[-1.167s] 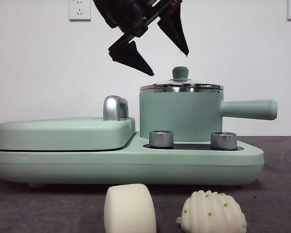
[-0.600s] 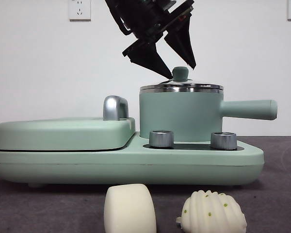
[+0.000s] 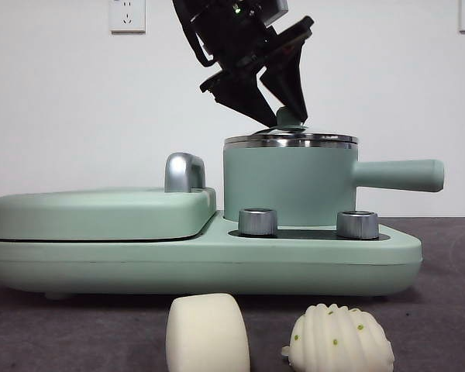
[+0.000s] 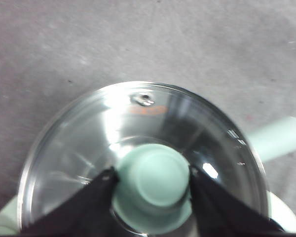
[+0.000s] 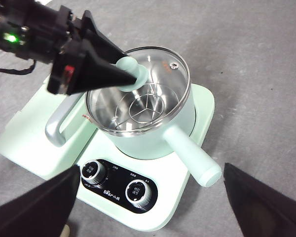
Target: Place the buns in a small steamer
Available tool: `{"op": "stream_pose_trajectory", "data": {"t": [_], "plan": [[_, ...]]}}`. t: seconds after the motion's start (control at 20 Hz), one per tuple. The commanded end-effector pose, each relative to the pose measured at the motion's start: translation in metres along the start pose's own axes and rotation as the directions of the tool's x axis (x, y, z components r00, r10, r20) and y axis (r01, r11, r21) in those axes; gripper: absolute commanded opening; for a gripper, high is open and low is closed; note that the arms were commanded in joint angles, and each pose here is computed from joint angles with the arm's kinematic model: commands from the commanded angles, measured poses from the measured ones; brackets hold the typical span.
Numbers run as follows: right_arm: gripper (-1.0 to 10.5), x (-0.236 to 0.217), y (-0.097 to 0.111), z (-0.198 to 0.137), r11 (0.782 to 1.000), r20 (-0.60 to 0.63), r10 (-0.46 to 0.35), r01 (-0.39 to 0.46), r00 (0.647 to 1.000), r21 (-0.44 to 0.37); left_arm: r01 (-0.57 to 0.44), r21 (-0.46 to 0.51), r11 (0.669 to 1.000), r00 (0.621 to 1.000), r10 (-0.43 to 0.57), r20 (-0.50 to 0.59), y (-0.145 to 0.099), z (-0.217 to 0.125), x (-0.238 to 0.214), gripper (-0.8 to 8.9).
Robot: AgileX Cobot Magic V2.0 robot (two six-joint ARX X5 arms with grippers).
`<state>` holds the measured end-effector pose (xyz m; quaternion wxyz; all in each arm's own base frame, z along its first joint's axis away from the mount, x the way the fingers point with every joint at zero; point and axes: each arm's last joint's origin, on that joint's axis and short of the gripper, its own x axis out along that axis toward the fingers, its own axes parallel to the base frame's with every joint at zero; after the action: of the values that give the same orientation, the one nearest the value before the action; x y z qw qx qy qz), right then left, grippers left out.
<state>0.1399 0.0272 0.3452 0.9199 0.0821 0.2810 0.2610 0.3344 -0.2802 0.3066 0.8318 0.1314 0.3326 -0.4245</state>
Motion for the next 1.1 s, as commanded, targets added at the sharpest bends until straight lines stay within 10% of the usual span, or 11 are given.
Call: {"op": "stream_pose_trajectory", "data": {"t": [0.05,0.85,1.1], "plan": [[4.6,-0.002,0.002,0.005,1.0,0.019,0.005,-0.005,1.0,-0.005,0.023,0.01,1.0,1.0,-0.023,-0.016,-0.006,0.001,0.011,0.27],[4.6,-0.002,0.002,0.005,1.0,0.018,0.011,-0.011,1.0,-0.004,0.017,0.025,1.0,0.999,-0.017,0.031,-0.016,0.056,-0.068,0.07],[4.5,0.014,0.016,0.002,0.991,-0.079,0.129,-0.13,0.989,-0.009,0.002,0.045,0.999,1.0,-0.002,0.002,-0.014,0.054,-0.106,0.08]]}}
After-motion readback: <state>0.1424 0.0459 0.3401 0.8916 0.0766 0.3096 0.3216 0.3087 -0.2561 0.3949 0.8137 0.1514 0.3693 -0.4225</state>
